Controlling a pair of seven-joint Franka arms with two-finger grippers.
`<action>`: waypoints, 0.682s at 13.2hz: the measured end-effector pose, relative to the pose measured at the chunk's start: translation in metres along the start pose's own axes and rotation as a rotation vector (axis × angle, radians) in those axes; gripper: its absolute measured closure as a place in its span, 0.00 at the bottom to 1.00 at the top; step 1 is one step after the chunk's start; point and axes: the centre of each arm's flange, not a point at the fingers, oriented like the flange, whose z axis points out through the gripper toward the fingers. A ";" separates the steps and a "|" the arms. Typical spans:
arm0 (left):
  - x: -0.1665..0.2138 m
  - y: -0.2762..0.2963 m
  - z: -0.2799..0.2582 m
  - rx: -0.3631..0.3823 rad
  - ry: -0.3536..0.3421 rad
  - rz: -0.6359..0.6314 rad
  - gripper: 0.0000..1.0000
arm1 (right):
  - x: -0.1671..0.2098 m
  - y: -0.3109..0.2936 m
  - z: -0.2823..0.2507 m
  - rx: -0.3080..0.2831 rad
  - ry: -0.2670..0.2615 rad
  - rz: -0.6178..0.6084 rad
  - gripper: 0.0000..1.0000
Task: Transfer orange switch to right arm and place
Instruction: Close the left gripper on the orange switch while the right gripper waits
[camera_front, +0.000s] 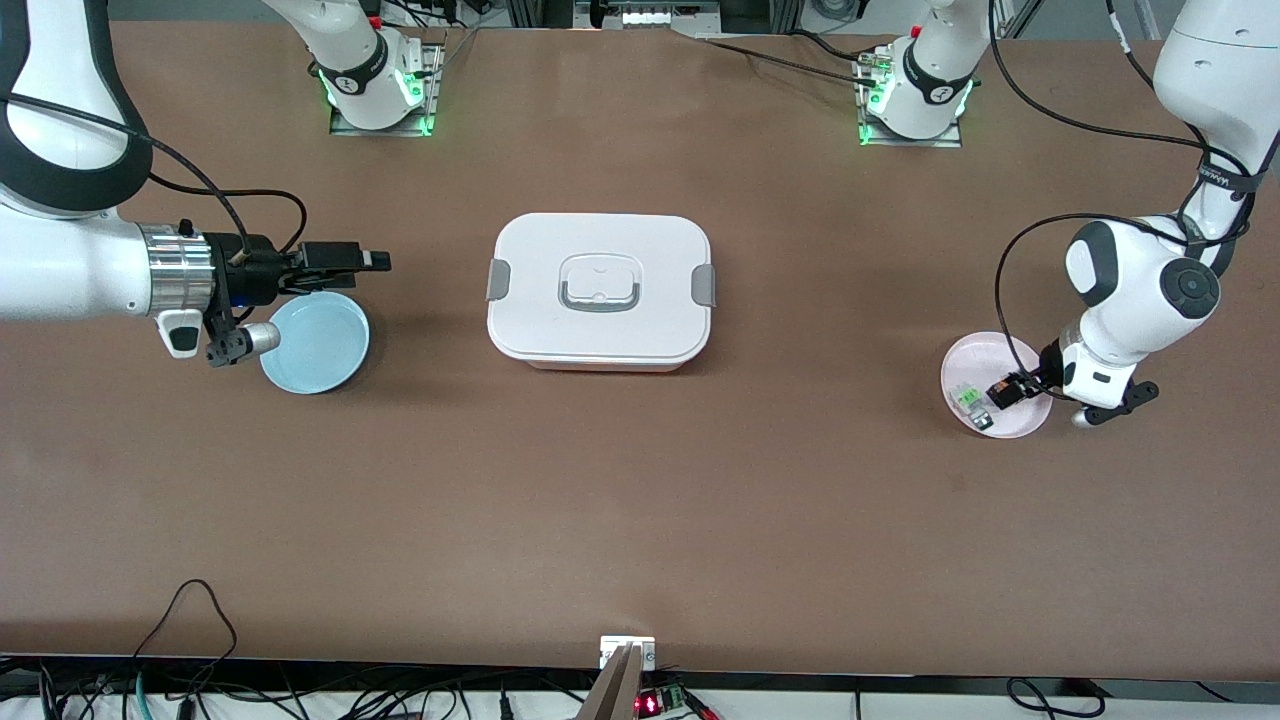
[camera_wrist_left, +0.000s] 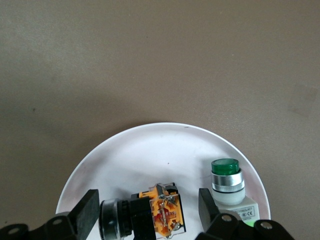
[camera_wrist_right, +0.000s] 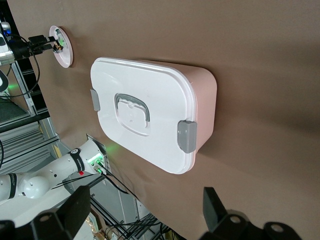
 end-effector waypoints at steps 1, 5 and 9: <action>-0.001 0.000 0.002 -0.001 -0.002 0.000 0.11 | 0.000 0.000 0.000 0.001 -0.004 0.001 0.00; -0.007 0.000 0.009 -0.002 -0.013 0.002 0.11 | -0.003 0.002 0.002 0.004 -0.025 0.005 0.00; -0.012 0.000 0.013 -0.008 -0.007 -0.019 0.11 | -0.004 0.004 0.006 0.007 -0.043 0.010 0.00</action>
